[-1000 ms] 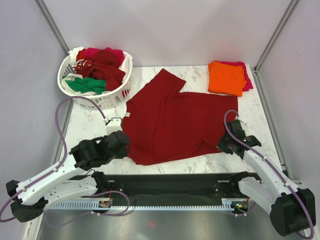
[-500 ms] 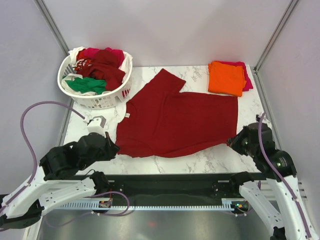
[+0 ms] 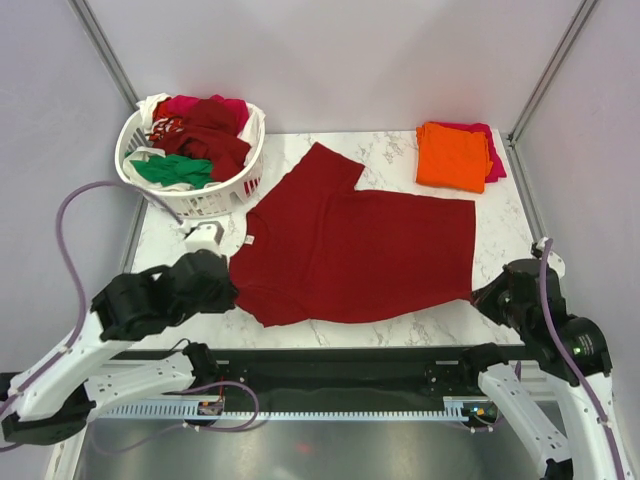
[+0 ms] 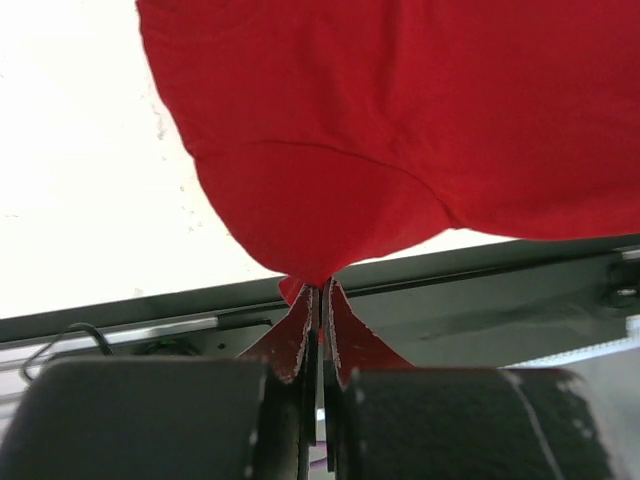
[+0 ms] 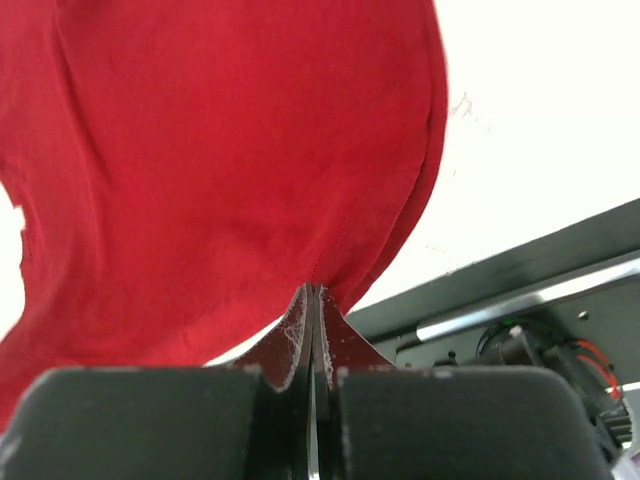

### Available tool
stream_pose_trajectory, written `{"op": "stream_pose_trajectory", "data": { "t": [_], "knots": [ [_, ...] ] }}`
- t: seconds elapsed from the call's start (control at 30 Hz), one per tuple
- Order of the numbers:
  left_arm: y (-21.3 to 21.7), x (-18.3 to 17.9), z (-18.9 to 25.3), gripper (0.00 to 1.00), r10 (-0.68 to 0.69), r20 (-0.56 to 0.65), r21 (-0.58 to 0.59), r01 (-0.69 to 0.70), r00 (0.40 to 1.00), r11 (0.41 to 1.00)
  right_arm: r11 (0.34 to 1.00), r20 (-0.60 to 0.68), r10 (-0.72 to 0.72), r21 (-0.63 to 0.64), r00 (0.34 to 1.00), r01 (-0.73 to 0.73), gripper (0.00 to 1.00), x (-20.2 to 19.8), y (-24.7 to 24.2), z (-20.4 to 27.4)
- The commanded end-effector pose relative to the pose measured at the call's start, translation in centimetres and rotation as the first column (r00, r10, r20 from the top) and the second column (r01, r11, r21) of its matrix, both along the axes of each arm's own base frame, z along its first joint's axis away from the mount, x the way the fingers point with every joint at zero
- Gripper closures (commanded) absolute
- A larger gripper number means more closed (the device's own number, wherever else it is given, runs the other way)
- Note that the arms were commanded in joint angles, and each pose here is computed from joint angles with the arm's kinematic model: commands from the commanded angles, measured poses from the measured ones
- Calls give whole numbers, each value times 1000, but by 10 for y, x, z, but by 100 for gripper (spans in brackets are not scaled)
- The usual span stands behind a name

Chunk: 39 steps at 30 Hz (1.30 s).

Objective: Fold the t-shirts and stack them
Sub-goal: Fold the tshirt

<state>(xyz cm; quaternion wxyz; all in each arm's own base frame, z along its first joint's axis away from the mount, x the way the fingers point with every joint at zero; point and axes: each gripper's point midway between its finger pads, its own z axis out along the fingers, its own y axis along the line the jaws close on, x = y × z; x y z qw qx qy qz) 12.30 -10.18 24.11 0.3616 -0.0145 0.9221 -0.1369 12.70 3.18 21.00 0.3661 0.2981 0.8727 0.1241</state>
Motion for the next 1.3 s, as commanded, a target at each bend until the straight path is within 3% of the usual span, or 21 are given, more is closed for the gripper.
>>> {"op": "stream_pose_trajectory", "data": {
  "t": [0.0, 0.1, 0.17, 0.3, 0.43, 0.57, 1.03, 1.27],
  "knots": [
    [-23, 30, 11, 98, -53, 37, 123, 48, 998, 991, 990, 82, -100, -91, 992, 107, 100, 27, -21, 29],
    [-42, 64, 17, 98, -91, 26, 196, 84, 995, 977, 984, 94, -112, -127, 989, 124, 100, 50, -22, 32],
    [-54, 82, 23, 98, -161, 13, 187, 156, 987, 970, 982, 78, -106, -145, 991, 117, 100, 67, -19, 27],
    [-54, 137, 23, 98, -160, 4, 192, 156, 987, 969, 971, 36, -132, -195, 991, 137, 100, 90, -21, 12],
    [-63, 185, -11, 98, -175, -108, 242, 196, 979, 950, 954, 2, -170, -251, 986, 165, 100, 110, -31, -2],
    [-63, 220, -34, 98, -174, -167, 272, 215, 971, 938, 962, -40, -167, -226, 985, 153, 100, 131, -35, -23],
    [-58, 322, -98, 98, -95, -250, 407, 193, 964, 893, 961, -245, -235, -205, 940, 187, 100, 159, -62, -105],
    [-48, 355, -137, 97, -27, -278, 474, 161, 960, 866, 949, -300, -292, -211, 908, 236, 87, 168, -78, -137]
  ]
}}
